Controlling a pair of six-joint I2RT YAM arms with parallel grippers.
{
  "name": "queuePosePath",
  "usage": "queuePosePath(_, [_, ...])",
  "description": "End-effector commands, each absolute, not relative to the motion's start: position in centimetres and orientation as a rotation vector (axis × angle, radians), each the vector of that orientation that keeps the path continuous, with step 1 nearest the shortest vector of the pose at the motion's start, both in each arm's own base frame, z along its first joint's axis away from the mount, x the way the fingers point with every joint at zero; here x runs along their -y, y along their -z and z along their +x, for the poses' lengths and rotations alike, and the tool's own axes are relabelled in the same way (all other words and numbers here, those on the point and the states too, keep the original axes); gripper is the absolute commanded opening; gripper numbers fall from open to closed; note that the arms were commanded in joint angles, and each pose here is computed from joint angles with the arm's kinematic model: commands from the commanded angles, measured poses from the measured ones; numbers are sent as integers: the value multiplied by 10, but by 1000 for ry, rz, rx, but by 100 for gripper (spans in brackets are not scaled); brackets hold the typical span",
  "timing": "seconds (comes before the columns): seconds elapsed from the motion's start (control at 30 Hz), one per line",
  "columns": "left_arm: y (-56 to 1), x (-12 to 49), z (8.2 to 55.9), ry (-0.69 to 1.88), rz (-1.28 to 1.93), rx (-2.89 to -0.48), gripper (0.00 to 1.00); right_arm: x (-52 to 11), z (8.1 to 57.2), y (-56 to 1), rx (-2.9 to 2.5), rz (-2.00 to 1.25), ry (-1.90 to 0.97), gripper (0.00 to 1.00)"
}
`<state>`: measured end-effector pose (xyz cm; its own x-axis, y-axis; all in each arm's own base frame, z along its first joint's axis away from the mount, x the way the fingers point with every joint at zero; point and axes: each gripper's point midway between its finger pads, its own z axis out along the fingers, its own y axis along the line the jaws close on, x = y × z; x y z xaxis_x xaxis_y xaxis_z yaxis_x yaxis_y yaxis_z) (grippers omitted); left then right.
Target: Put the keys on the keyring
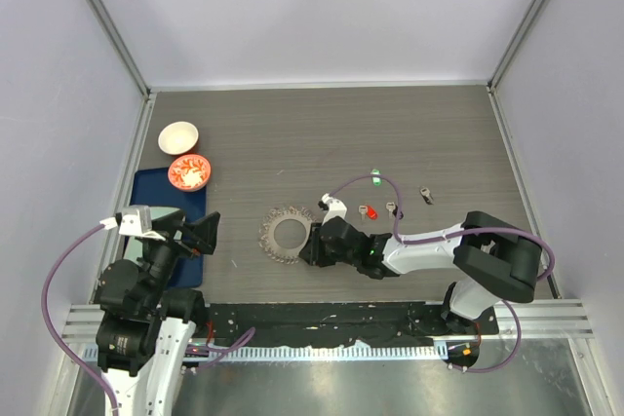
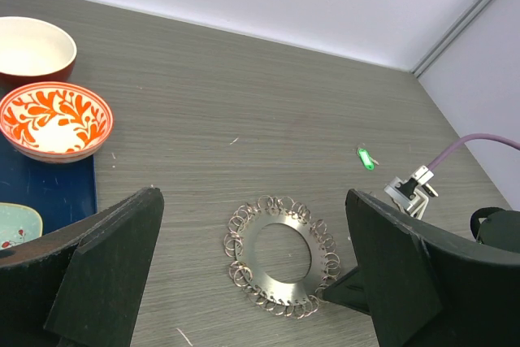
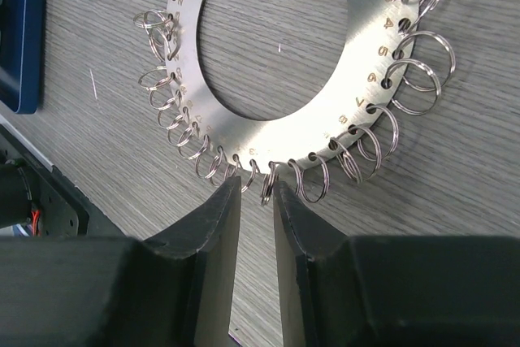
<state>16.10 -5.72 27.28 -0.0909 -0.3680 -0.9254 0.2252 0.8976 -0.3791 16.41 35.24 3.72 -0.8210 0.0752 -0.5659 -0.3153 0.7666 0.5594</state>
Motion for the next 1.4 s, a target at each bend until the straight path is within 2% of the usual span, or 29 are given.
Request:
queuePosePath(0.0, [-282, 60, 160, 510, -86, -1548, 100, -361, 168, -44, -2344, -159, -931, 29])
queuePosePath(0.13, [-281, 60, 160, 510, -86, -1549, 100, -361, 167, -42, -2352, -166, -923, 28])
queuePosePath(0.23, [-281, 61, 161, 514, -81, -1550, 100, -360, 167, -43, -2348, -182, -909, 22])
queuePosePath(0.33, [-281, 65, 162, 523, -62, -1555, 100, -358, 172, -50, -2332, -213, -870, 8])
queuePosePath(0.43, [-277, 71, 166, 549, -36, -1572, 100, -360, 179, -64, -2312, -348, -776, 1])
queuePosePath(0.57, [-277, 88, 171, 614, 57, -1582, 100, -358, 189, -87, -2245, -602, -631, 1])
queuePosePath(0.8, [-282, 116, 182, 692, 269, -1589, 100, -375, 212, -164, -1999, -999, -487, 1])
queuePosePath(1.03, [-289, 148, 179, 819, 537, -1538, 99, -375, 216, -211, -1787, -1286, -409, 1])
queuePosePath(1.17, [-288, 160, 172, 881, 654, -1498, 94, -367, 210, -234, -1695, -1333, -433, 1])
queuePosePath(1.3, [-277, 174, 163, 982, 753, -1455, 81, -365, 190, -241, -1627, -1403, -531, 1])
queuePosePath(1.37, [-271, 180, 157, 1024, 791, -1450, 78, -366, 180, -244, -1602, -1426, -587, 1])
